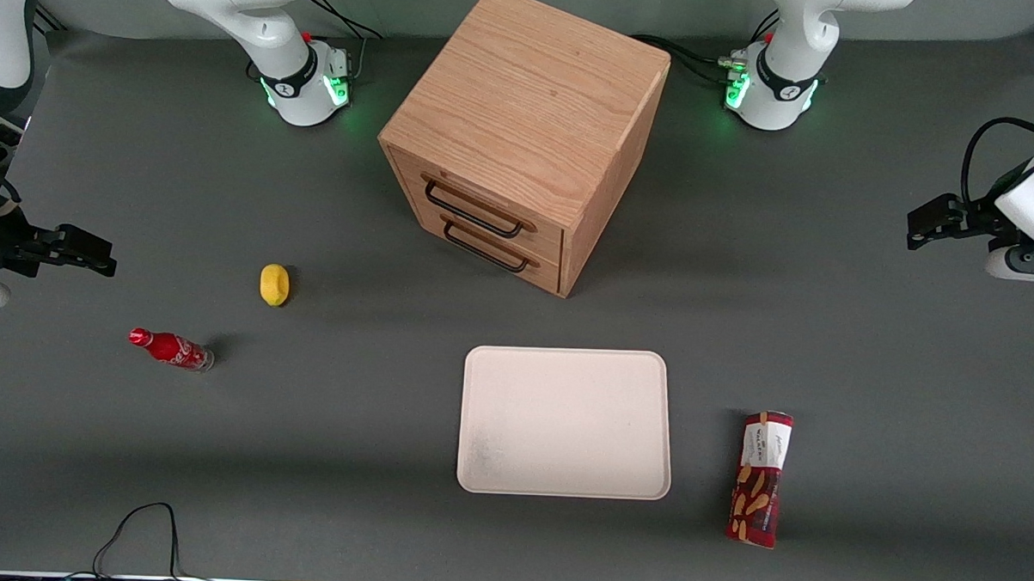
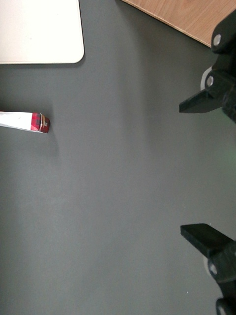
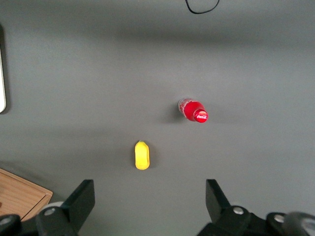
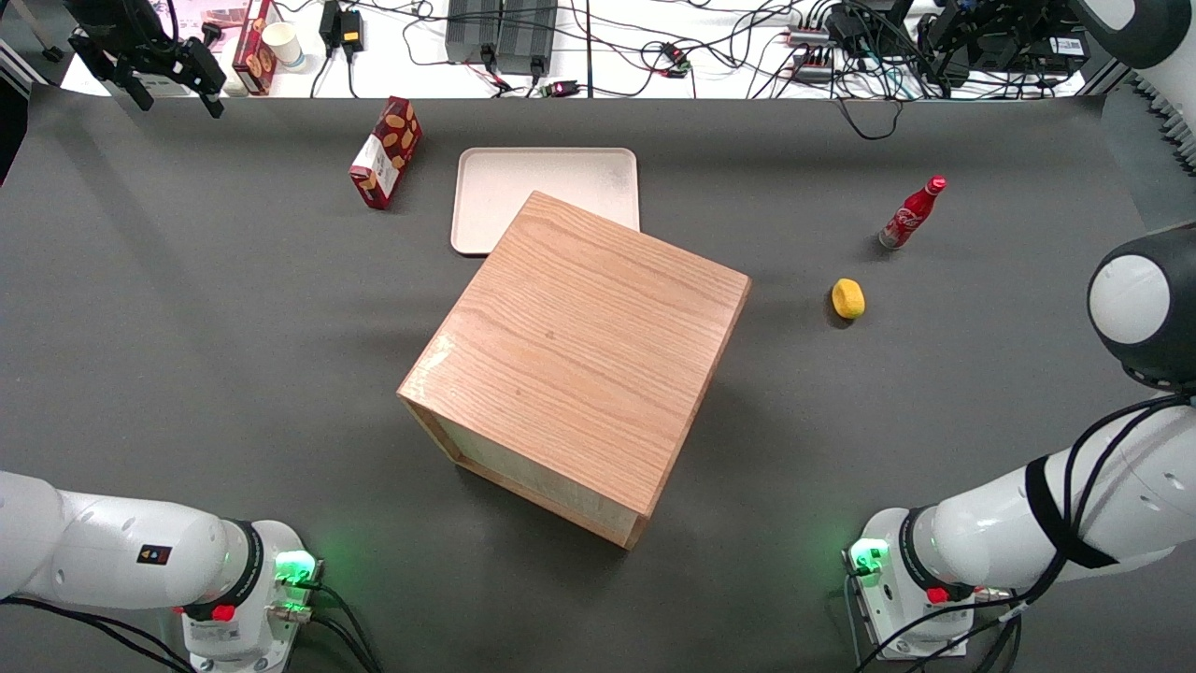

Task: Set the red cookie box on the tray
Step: 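Move the left gripper down over the upright red plaid cookie box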

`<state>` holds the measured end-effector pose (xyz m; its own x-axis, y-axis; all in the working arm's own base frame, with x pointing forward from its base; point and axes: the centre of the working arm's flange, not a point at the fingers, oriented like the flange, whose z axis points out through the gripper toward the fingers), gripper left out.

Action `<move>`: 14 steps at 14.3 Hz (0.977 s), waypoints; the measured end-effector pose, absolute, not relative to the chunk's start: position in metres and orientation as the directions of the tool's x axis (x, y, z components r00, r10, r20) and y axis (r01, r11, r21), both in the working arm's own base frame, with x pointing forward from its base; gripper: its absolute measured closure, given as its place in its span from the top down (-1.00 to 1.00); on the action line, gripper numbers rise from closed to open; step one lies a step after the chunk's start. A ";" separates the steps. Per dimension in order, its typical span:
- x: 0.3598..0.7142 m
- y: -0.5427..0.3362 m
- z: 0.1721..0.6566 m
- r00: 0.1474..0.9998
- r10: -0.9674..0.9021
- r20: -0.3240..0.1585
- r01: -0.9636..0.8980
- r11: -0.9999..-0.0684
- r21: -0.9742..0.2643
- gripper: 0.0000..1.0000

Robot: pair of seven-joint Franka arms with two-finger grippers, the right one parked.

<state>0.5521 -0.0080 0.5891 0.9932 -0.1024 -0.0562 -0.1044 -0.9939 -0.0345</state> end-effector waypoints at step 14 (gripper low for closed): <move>0.680 -0.059 0.482 0.983 -0.179 -0.041 -0.181 -0.981 -0.063 1.00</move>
